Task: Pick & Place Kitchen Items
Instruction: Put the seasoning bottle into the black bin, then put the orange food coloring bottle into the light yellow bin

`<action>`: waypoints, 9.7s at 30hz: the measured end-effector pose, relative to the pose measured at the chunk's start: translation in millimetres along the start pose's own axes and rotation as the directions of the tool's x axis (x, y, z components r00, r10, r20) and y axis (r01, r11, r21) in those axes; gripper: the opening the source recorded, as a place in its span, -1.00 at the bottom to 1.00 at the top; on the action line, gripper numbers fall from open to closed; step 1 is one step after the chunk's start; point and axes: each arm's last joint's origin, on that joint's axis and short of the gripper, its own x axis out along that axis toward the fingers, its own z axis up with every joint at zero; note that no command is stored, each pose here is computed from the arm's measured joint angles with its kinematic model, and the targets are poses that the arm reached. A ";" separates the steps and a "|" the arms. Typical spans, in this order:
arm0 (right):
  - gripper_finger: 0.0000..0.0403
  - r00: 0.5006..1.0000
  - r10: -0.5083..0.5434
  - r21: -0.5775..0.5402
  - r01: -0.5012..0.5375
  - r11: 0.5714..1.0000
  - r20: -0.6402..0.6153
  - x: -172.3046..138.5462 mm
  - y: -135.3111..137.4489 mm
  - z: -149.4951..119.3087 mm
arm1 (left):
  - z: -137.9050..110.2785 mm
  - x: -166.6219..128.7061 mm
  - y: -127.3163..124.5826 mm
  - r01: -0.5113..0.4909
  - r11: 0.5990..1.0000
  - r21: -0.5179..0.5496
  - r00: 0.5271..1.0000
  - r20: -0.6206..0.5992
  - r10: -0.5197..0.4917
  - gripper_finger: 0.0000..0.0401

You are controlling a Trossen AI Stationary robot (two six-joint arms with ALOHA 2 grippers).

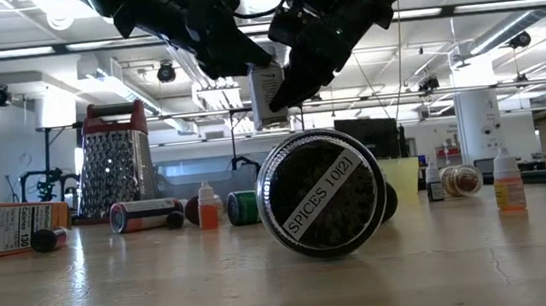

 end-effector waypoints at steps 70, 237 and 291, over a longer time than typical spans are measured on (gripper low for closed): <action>0.27 0.878 -0.476 0.443 0.406 0.799 0.054 -175.3 -26.1 -133.6 | -14.8 -86.1 86.1 -0.755 0.524 -0.394 0.635 -0.239 0.734 0.07; 0.76 0.872 -0.485 0.418 0.419 0.806 0.062 -175.1 -28.3 -136.0 | 20.2 -119.0 -29.7 -0.154 0.972 -0.175 0.988 -0.040 0.149 0.18; 0.37 0.869 -0.489 0.419 0.419 0.806 0.071 -175.4 -28.6 -135.2 | -134.6 -17.3 -107.3 0.020 0.986 -0.167 0.944 -0.323 -0.074 0.11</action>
